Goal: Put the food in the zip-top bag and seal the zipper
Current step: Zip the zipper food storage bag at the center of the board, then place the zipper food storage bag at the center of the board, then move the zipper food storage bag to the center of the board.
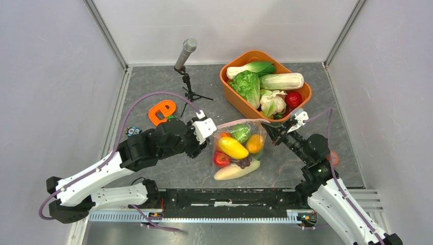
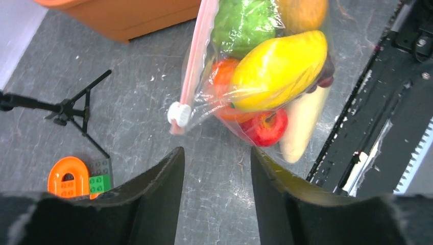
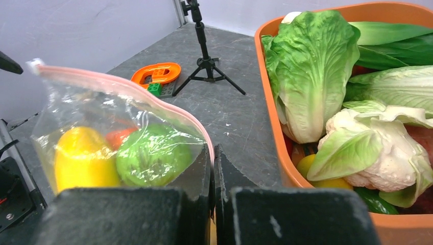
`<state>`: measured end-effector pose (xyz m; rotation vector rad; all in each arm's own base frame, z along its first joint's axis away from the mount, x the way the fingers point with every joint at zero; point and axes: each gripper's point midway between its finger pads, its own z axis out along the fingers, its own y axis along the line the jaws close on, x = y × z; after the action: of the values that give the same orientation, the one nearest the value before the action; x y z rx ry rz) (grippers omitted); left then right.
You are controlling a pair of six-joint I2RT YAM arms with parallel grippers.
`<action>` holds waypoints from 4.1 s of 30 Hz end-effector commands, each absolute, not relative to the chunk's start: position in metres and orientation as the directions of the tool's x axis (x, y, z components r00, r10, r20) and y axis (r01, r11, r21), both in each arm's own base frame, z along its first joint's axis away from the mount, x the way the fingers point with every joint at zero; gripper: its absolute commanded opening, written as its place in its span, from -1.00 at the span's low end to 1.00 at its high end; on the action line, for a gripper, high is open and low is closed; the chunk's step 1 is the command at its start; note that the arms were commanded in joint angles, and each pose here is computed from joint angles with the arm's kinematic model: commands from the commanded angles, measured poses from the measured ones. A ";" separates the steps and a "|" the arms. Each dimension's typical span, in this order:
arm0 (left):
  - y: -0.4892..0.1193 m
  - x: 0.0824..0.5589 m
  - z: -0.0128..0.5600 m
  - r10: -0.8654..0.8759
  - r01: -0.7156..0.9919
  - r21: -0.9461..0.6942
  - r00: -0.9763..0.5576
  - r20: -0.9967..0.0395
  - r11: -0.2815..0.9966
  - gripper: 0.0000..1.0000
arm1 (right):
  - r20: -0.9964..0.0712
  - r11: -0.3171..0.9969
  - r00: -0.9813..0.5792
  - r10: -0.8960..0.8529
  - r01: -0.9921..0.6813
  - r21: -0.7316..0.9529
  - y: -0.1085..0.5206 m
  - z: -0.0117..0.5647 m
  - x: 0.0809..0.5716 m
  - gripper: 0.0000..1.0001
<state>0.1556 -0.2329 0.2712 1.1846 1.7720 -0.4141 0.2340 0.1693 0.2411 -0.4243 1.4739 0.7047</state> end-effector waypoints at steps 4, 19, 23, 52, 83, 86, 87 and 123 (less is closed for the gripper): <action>-0.211 0.179 0.311 0.326 0.706 0.174 -0.085 -0.942 0.686 0.57 | -0.979 0.668 0.003 0.204 -0.731 0.137 0.181 0.263 0.225 -1.00; -0.168 0.206 0.321 0.138 0.497 0.027 -0.189 -0.972 0.868 1.00 | -0.966 0.366 0.030 0.257 -0.928 0.068 0.216 0.289 0.175 -1.00; -0.163 0.221 0.306 0.093 0.480 -0.066 -0.300 -0.950 0.875 1.00 | -0.968 0.294 0.038 0.250 -0.955 0.038 0.221 0.291 0.163 -1.00; -0.091 0.248 0.296 -0.210 0.128 -0.274 -0.373 -0.904 0.953 1.00 | -0.988 -0.016 -0.041 0.151 -0.999 0.039 0.303 0.322 0.135 -1.00; -0.074 0.243 0.309 -0.246 0.088 -0.277 -0.263 -0.933 0.957 1.00 | -0.996 -0.048 0.076 -0.049 -0.996 -0.074 0.310 0.250 0.095 0.47; -0.076 0.242 0.308 -0.245 0.098 -0.279 -0.268 -0.932 0.955 1.00 | -0.998 -0.009 0.038 -0.046 -0.999 -0.038 0.315 0.249 0.104 0.49; -0.076 0.241 0.307 -0.244 0.100 -0.279 -0.271 -0.931 0.955 1.00 | -0.998 0.013 0.020 -0.054 -1.000 -0.020 0.317 0.245 0.109 0.46; -0.076 0.242 0.283 -0.257 0.078 -0.291 -0.297 -0.920 0.953 1.00 | -0.861 0.241 -0.112 -0.495 -0.970 -0.012 0.360 0.101 0.144 0.17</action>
<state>0.2366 -0.0775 0.2727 -0.0850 1.8976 -0.3147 0.1136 0.3630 0.0860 -1.4515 1.7483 0.8641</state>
